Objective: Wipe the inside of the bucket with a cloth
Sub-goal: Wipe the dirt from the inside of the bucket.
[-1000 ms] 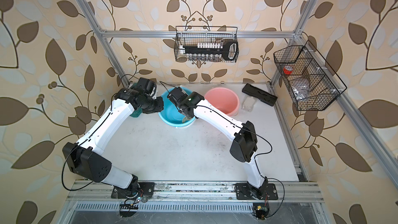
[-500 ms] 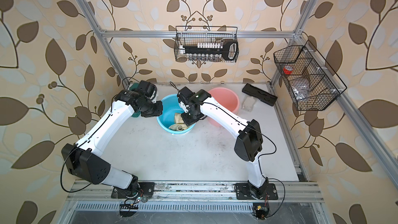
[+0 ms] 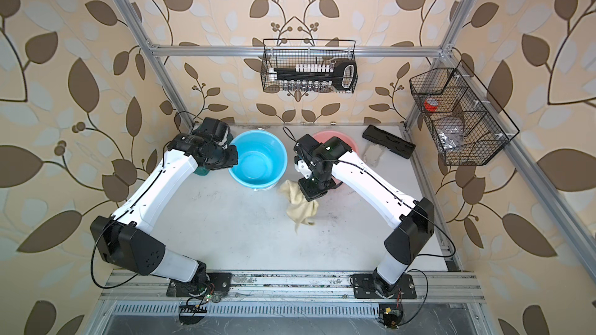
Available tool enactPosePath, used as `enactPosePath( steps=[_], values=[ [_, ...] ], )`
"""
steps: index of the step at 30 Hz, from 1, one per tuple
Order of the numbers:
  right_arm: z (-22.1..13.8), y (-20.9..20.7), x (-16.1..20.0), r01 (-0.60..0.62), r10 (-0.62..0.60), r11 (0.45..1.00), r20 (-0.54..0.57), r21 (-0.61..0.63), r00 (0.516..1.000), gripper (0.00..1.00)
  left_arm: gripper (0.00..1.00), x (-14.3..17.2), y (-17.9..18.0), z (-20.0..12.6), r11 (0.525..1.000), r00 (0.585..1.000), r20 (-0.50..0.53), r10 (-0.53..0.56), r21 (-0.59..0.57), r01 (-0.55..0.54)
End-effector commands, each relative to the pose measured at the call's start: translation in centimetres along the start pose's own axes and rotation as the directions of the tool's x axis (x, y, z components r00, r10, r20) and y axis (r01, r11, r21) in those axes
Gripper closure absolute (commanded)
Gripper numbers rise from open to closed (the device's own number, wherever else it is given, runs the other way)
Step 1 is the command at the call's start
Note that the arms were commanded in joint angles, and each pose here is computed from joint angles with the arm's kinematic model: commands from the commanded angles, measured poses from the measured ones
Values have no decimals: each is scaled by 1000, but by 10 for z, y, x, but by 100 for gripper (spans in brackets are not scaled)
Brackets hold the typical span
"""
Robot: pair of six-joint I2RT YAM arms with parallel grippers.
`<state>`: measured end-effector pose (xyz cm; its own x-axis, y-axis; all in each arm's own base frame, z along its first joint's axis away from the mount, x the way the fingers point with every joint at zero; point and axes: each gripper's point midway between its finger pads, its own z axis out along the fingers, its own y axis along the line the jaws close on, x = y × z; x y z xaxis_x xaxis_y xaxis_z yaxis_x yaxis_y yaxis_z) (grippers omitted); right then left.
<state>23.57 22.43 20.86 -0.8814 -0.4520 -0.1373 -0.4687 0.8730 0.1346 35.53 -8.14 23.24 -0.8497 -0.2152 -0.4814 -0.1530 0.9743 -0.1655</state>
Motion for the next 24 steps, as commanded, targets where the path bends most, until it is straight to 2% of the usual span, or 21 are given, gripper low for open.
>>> enactPosePath(
  steps=[1, 2, 4, 8, 10, 11, 13, 18, 21, 24],
  values=[
    [-31, -24, 11, -32, 24, 991, 59, 132, 998, 100, 100, -24, -10, -28, 998, 992, 123, -36, 59, 29],
    [-43, -23, 8, -31, 18, 992, 105, 124, 994, 100, 100, -24, -11, -28, 997, 992, 119, -37, 65, 30],
    [-64, -5, -5, 8, -14, 1000, 213, 30, 977, 100, 100, -21, -16, -28, 995, 994, 106, -35, 95, 25],
    [-104, 38, -42, 96, -11, 979, 415, -183, 910, 100, 100, -14, -27, -27, 986, 997, 65, -43, 161, 32],
    [-119, 53, -63, 145, -6, 960, 501, -238, 865, 100, 100, -8, -35, -26, 977, 998, 32, -48, 208, 40],
    [-125, 56, -74, 153, 3, 957, 537, -245, 844, 100, 100, -3, -40, -15, 974, 999, -16, -47, 222, 49],
    [-128, 60, -94, 158, 12, 956, 572, -247, 821, 100, 100, 5, -48, -13, 963, 996, -69, -48, 263, 65],
    [-105, 57, -146, 132, -5, 975, 582, -177, 813, 100, 100, 21, -62, -14, 932, 986, -154, -61, 345, 112],
    [-81, 51, -171, 113, -34, 988, 578, -101, 816, 100, 100, 28, -60, -14, 934, 981, -181, -64, 336, 123],
    [-52, 46, -188, 82, -58, 996, 537, -22, 842, 100, 100, 36, -55, -11, 943, 974, -215, -69, 305, 134]
  ],
)
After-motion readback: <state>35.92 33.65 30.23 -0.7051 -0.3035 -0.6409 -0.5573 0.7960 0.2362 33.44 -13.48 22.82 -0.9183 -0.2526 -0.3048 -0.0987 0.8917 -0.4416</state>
